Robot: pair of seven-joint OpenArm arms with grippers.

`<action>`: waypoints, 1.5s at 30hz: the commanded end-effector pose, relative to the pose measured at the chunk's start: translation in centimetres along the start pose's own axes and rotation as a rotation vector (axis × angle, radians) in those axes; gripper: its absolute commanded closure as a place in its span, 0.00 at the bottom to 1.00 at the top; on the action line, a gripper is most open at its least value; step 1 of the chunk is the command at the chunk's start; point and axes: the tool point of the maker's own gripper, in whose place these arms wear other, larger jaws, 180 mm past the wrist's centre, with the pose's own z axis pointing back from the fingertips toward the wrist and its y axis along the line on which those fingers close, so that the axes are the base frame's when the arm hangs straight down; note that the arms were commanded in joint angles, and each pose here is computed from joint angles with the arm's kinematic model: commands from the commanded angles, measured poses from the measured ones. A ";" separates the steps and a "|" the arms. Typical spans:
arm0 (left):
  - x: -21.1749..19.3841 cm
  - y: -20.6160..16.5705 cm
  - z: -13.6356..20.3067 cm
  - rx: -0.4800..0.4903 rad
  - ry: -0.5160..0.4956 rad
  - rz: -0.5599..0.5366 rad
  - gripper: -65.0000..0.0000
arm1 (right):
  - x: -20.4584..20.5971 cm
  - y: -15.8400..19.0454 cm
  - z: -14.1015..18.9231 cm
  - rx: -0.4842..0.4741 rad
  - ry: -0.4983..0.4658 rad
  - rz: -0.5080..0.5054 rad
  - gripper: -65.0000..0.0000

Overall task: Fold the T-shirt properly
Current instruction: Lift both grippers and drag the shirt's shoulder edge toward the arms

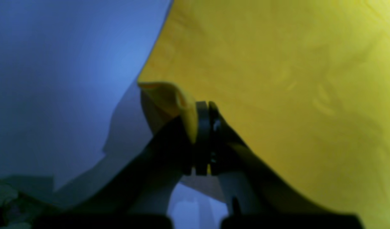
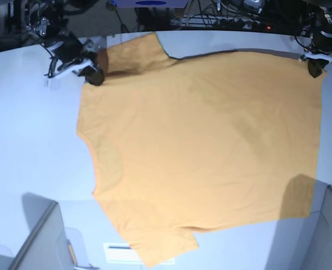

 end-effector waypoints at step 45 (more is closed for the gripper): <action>8.6 -4.9 -8.6 -0.088 -0.102 0.151 1.00 | 11.8 5.7 -9.4 0.172 -0.017 0.026 1.00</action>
